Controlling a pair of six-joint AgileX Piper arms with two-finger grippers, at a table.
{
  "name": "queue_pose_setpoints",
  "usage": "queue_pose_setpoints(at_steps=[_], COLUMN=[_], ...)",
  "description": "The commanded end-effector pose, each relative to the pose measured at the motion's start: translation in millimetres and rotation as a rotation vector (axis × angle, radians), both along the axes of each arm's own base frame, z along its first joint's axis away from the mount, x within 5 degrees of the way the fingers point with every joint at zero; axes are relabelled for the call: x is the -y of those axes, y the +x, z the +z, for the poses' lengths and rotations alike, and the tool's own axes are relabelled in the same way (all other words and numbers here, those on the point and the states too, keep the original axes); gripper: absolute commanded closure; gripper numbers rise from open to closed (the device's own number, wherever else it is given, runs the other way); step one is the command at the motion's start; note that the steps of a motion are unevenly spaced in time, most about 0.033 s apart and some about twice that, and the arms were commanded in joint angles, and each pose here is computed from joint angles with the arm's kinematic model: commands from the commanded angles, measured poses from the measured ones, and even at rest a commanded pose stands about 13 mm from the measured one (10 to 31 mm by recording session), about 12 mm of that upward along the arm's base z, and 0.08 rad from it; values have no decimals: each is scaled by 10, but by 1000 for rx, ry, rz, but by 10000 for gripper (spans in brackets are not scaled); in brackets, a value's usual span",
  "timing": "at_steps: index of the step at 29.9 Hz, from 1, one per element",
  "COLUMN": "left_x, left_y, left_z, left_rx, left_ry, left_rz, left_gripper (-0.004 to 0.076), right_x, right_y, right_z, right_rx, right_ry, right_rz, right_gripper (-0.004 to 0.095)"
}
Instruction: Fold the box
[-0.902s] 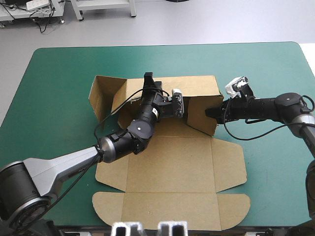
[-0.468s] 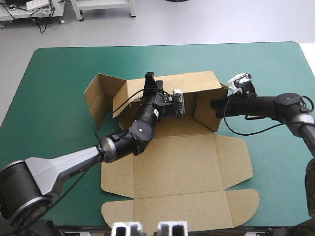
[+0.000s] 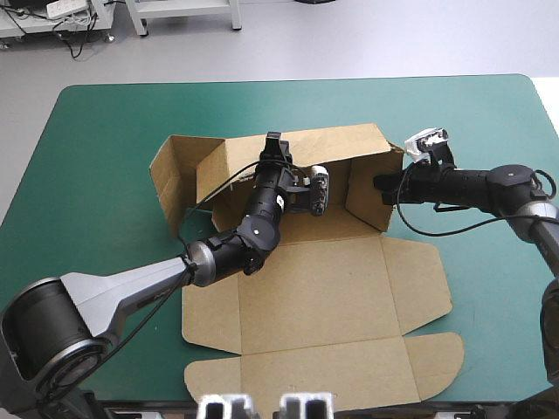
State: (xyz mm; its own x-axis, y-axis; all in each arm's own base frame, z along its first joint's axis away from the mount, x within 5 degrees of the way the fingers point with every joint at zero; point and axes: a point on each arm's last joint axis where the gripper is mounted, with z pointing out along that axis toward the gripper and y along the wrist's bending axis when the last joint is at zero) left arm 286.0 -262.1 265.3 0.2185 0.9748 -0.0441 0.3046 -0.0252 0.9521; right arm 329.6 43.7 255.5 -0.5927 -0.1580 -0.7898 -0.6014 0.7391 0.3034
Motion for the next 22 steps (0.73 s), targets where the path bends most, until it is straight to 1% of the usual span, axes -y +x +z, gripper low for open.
queue_pose_setpoints(at_steps=[1,3,4,8,13,17,22], left_x=[33,31,24,17,1,-73,-208], left_y=[-39,-48,-66,-170,-414,-526,-547], left_z=[135,159,202,375,683,857,983], left_rx=[20,18,20,38,126,172,216], left_ry=[-29,-43,-71,-148,-212,-307,-395], left_rz=[-42,-47,-45,-47,-24,39,131], left_gripper=[275,226,220,229,229,232,232], right_x=[-35,-33,-32,-16,4,10,-51], right_y=[-18,-17,-16,-3,16,22,12], right_z=[193,192,192,183,180,179,186], right_rx=[28,25,26,21,28,25,18], right_ry=[73,73,72,63,51,52,62], right_rz=[-2,-5,-6,-31,-59,-71,-62], right_gripper=[911,911,911,911,911,910,909])
